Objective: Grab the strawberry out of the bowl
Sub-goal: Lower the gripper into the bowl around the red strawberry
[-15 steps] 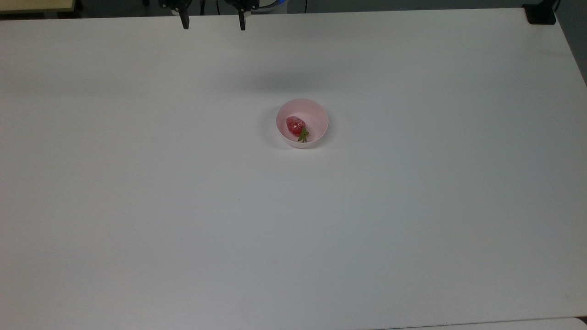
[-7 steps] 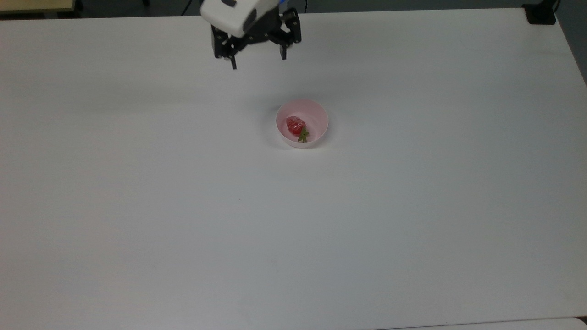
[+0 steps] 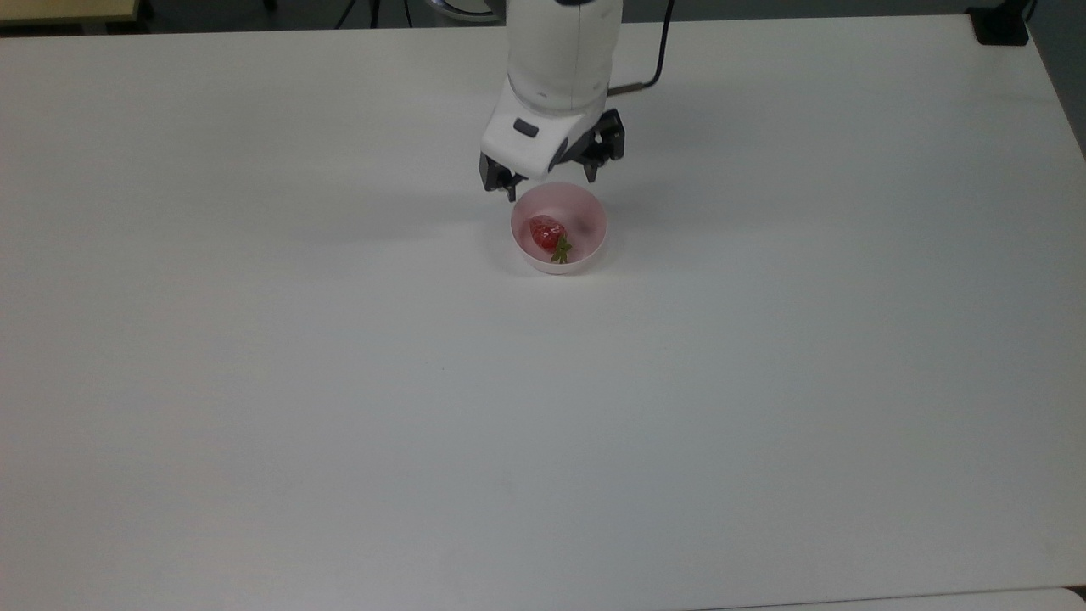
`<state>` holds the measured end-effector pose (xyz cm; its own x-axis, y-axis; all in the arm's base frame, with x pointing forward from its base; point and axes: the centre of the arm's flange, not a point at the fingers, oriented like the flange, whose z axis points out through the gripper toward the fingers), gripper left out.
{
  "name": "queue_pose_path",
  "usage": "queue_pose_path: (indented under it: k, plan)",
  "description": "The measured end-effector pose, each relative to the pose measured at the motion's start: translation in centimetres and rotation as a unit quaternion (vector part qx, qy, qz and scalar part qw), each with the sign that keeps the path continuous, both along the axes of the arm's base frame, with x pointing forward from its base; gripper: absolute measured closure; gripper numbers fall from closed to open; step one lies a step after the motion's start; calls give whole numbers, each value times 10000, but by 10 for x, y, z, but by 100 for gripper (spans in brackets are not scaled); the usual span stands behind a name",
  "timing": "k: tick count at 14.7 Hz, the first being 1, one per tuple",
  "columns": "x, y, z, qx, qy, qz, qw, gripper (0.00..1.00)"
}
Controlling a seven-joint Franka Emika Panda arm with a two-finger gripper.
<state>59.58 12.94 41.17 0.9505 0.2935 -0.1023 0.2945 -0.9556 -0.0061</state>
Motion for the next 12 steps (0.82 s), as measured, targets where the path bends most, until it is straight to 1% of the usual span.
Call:
queue_pose_path:
  k: [3, 5, 7, 12]
  plan:
    - [8, 6, -27, 15, 11, -101, 9999, 4]
    - [12, 10, -47, 31, 38, -86, 10000, 5]
    - [15, 15, -64, 32, 42, -71, 10000, 9]
    - [17, 18, -84, -121, 76, -66, 9999, 10]
